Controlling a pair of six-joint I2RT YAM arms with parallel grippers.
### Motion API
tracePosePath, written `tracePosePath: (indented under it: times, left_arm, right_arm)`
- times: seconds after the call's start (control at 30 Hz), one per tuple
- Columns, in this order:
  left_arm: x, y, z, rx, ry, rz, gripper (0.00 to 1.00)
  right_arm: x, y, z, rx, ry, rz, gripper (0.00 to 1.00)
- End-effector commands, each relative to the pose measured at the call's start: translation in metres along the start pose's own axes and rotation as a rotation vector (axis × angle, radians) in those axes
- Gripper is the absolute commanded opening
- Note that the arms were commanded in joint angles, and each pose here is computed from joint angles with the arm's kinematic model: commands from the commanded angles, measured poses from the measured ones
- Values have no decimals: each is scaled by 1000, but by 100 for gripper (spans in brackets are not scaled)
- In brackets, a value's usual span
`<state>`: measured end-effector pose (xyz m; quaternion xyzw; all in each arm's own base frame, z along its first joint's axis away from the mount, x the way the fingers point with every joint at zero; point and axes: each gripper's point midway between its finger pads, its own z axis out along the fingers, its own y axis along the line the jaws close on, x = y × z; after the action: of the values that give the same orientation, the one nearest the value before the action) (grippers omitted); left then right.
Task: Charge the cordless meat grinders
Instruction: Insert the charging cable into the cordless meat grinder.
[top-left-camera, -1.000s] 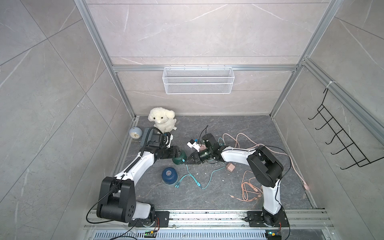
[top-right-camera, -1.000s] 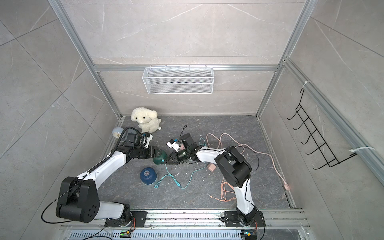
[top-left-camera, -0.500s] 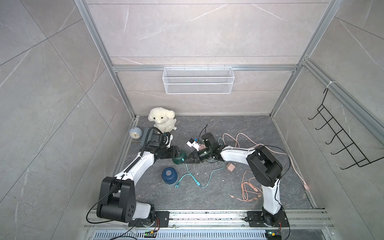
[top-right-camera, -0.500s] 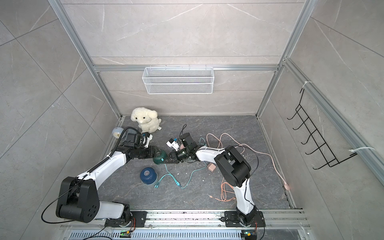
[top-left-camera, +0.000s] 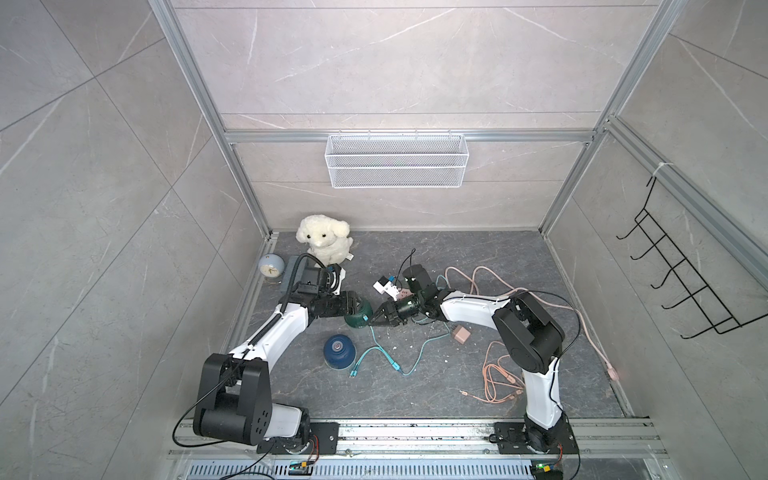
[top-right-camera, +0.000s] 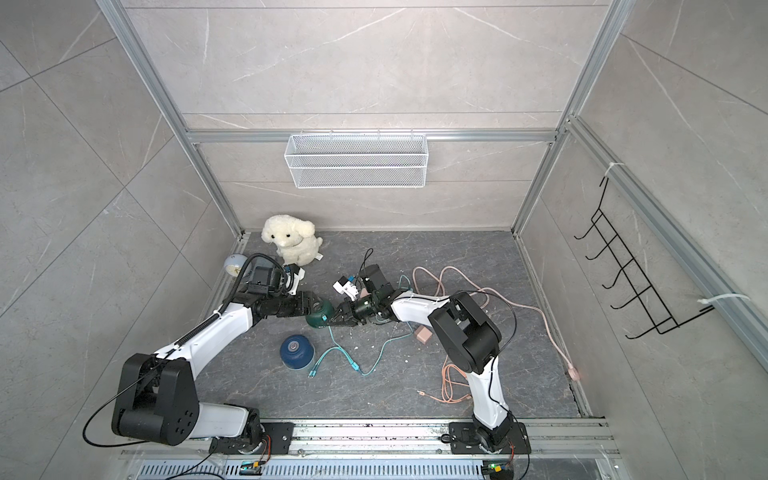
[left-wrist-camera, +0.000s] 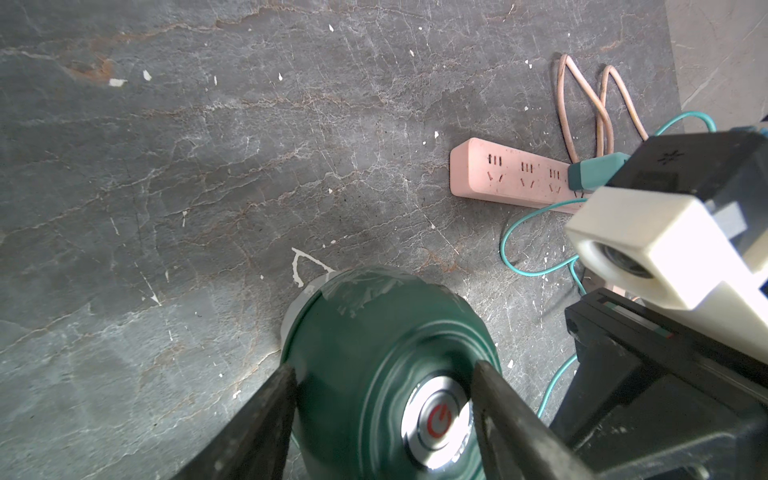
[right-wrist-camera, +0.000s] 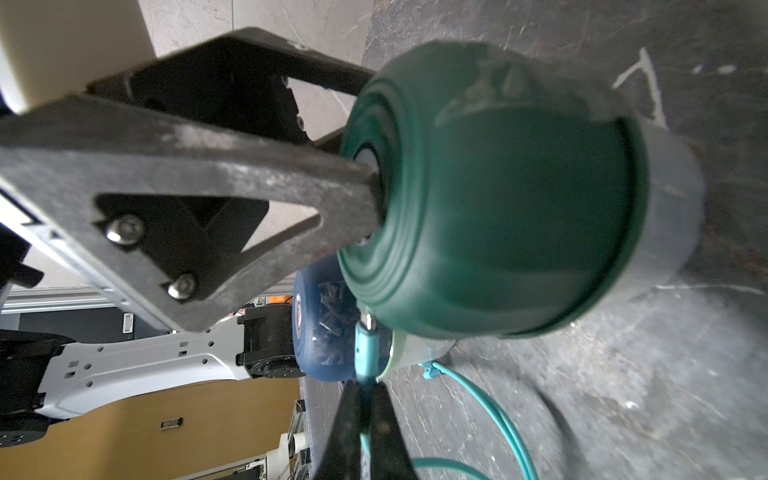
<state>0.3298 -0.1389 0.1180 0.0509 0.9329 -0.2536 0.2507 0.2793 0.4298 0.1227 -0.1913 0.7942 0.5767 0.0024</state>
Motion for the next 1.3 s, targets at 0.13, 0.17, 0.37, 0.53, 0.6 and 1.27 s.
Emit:
tracePosePath:
  times: [0.13, 0.17, 0.37, 0.53, 0.6, 1.27]
  left_arm:
    - [24, -23, 2, 102, 79, 50, 68]
    - [25, -25, 3, 107, 83, 55, 68]
    - [30, -26, 5, 104, 103, 68, 67]
    - [26, -21, 0, 58, 93, 71, 70]
    - [22, -19, -2, 33, 79, 70, 72]
    - [-17, -4, 13, -75, 58, 44, 91]
  right_arm:
    - [-19, -1, -2, 16, -19, -27, 0]
    - [-19, -2, -1, 21, -16, -29, 0]
    - [-19, -9, 2, 34, -17, -26, 0]
    - [-17, -7, 0, 47, -11, -43, 0]
    - [-17, -7, -2, 53, -8, -47, 0]
    - [-11, -12, -2, 50, 4, -57, 0]
